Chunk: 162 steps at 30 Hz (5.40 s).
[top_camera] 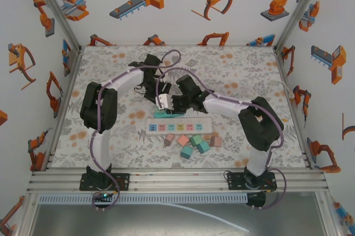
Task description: Pull the plug off the socket
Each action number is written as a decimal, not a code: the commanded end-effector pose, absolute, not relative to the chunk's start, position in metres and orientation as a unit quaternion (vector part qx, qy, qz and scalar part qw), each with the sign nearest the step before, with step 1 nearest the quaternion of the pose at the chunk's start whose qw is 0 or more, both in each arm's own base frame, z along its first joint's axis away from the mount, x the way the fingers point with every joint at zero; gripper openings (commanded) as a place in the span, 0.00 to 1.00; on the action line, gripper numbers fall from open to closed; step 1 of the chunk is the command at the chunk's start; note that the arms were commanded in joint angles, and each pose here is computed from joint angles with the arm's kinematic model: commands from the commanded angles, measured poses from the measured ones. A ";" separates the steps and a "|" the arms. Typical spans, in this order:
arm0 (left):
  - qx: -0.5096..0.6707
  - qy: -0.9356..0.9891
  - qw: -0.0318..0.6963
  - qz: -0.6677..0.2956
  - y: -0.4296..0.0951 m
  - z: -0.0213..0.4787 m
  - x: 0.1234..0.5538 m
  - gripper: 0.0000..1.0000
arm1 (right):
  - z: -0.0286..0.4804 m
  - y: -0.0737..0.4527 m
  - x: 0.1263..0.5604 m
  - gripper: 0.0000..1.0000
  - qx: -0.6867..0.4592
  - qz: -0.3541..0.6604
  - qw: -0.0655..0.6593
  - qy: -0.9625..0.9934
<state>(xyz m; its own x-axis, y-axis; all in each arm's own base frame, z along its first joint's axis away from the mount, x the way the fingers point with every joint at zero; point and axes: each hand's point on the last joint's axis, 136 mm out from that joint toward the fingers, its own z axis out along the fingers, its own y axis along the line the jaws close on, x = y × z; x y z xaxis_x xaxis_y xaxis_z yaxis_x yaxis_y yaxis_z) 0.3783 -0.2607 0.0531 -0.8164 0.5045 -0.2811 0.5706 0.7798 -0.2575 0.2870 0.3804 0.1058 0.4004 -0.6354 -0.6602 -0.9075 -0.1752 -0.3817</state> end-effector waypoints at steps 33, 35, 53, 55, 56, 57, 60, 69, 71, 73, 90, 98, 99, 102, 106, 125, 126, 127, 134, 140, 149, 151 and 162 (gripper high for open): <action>0.290 0.860 0.306 -0.289 -0.272 0.187 0.371 0.71 | 0.291 0.305 0.263 0.05 -0.157 0.441 0.446 0.762; 0.317 0.820 0.337 -0.339 -0.279 0.213 0.358 0.71 | 0.279 0.298 0.257 0.05 -0.133 0.440 0.416 0.785; 0.615 0.525 0.430 -0.402 -0.248 0.267 0.228 0.88 | 0.151 0.298 0.171 0.07 -0.143 0.388 0.227 0.882; 0.632 0.510 0.435 -0.389 -0.245 0.260 0.222 0.89 | 0.145 0.303 0.165 0.08 -0.159 0.382 0.226 0.882; 0.639 0.504 0.435 -0.385 -0.243 0.256 0.220 0.90 | 0.142 0.307 0.163 0.09 -0.167 0.378 0.227 0.882; 0.645 0.501 0.433 -0.382 -0.242 0.253 0.219 0.90 | 0.138 0.309 0.161 0.09 -0.175 0.375 0.225 0.882; 0.653 0.499 0.419 -0.385 -0.241 0.249 0.215 0.91 | 0.125 0.320 0.154 0.11 -0.205 0.364 0.222 0.881; 0.663 0.537 0.378 -0.360 -0.235 0.222 0.226 0.94 | 0.092 0.352 0.144 0.16 -0.263 0.353 0.218 0.871; 0.664 0.536 0.378 -0.357 -0.235 0.221 0.226 0.95 | 0.084 0.356 0.143 0.18 -0.268 0.350 0.205 0.874; 0.665 0.538 0.378 -0.354 -0.235 0.220 0.228 0.96 | 0.077 0.358 0.142 0.19 -0.268 0.347 0.197 0.877; 0.661 0.549 0.374 -0.349 -0.235 0.213 0.233 0.96 | 0.073 0.334 0.155 0.46 -0.231 0.302 0.228 0.896; 0.652 0.555 0.383 -0.348 -0.236 0.217 0.237 0.96 | 0.088 0.324 0.159 0.50 -0.226 0.299 0.256 0.891; 0.648 0.557 0.385 -0.348 -0.237 0.219 0.239 0.96 | 0.091 0.323 0.159 0.50 -0.229 0.300 0.262 0.888; 0.630 0.571 0.392 -0.351 -0.239 0.223 0.245 0.96 | 0.107 0.320 0.162 0.50 -0.245 0.298 0.290 0.876; 0.582 0.616 0.406 -0.343 -0.240 0.227 0.269 0.95 | 0.137 0.313 0.169 0.50 -0.304 0.279 0.358 0.838; 0.116 0.874 0.384 -0.274 -0.176 0.199 0.416 0.69 | 0.185 0.334 0.175 0.54 -0.714 0.078 0.493 0.491; 0.099 0.877 0.378 -0.279 -0.176 0.195 0.419 0.68 | 0.184 0.337 0.178 0.54 -0.721 0.085 0.485 0.487; 0.087 0.879 0.372 -0.284 -0.177 0.191 0.422 0.67 | 0.182 0.340 0.181 0.54 -0.725 0.094 0.480 0.486; 0.045 0.901 0.333 -0.275 -0.182 0.150 0.431 0.66 | 0.180 0.380 0.217 0.53 -0.714 0.149 0.488 0.480; 0.096 0.915 0.298 -0.255 -0.202 0.132 0.419 0.66 | 0.174 0.397 0.249 0.53 -0.705 0.195 0.486 0.478; 0.143 0.927 0.224 -0.263 -0.226 0.108 0.400 0.67 | 0.157 0.413 0.280 0.52 -0.700 0.225 0.482 0.477; 0.149 0.927 0.215 -0.269 -0.231 0.106 0.396 0.67 | 0.150 0.417 0.283 0.52 -0.703 0.227 0.476 0.477; 0.175 0.932 0.138 -0.285 -0.248 0.085 0.375 0.67 | 0.119 0.425 0.292 0.50 -0.710 0.230 0.452 0.489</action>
